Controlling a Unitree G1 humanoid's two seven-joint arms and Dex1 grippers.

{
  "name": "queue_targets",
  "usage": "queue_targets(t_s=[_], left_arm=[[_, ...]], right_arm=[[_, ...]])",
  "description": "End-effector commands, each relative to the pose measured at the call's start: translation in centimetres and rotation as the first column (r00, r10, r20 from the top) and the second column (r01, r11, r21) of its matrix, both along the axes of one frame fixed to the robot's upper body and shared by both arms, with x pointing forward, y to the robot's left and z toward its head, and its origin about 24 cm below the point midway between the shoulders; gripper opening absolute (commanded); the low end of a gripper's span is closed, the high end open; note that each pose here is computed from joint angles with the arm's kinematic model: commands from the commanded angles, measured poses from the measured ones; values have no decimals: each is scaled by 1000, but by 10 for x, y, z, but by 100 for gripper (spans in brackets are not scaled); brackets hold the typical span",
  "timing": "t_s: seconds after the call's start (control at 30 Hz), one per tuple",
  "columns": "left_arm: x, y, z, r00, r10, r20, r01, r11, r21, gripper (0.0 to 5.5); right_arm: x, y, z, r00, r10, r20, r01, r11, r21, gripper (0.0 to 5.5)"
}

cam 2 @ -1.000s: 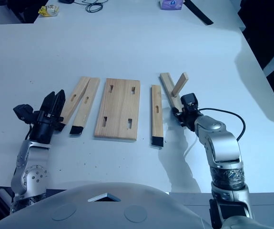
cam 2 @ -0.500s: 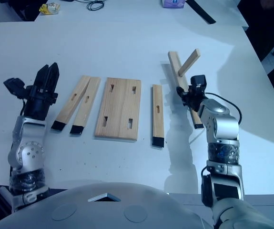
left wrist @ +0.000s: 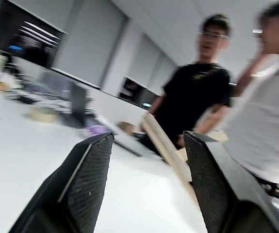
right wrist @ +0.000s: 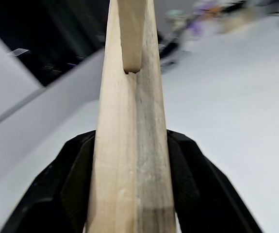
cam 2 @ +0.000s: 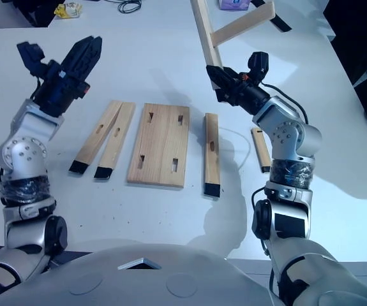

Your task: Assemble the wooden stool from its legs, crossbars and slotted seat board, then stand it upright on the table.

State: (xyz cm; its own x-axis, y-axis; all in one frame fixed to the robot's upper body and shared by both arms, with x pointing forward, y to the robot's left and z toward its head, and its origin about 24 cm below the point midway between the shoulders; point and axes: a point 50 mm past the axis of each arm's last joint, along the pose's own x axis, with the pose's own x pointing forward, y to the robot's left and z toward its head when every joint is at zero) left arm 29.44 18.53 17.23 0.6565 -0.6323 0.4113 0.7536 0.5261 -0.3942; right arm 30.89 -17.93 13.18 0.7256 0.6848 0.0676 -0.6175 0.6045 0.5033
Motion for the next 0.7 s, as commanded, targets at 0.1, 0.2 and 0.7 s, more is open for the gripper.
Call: queue_targets(t_s=[0.1, 0.2, 0.7], left_arm=[[3, -15, 16, 964, -260, -54, 259, 965, -26, 321], [0, -19, 24, 935, -347, -81, 339, 936, -96, 370], [-32, -36, 42, 789, -610, -75, 597, 790, -140, 405]], right_arm=[[-17, 10, 33, 956, 235, 175, -250, 966, 70, 207], [-28, 17, 54, 901, 347, 260, -375, 925, 64, 207], [-44, 33, 82, 706, 642, 299, -654, 753, -74, 207]])
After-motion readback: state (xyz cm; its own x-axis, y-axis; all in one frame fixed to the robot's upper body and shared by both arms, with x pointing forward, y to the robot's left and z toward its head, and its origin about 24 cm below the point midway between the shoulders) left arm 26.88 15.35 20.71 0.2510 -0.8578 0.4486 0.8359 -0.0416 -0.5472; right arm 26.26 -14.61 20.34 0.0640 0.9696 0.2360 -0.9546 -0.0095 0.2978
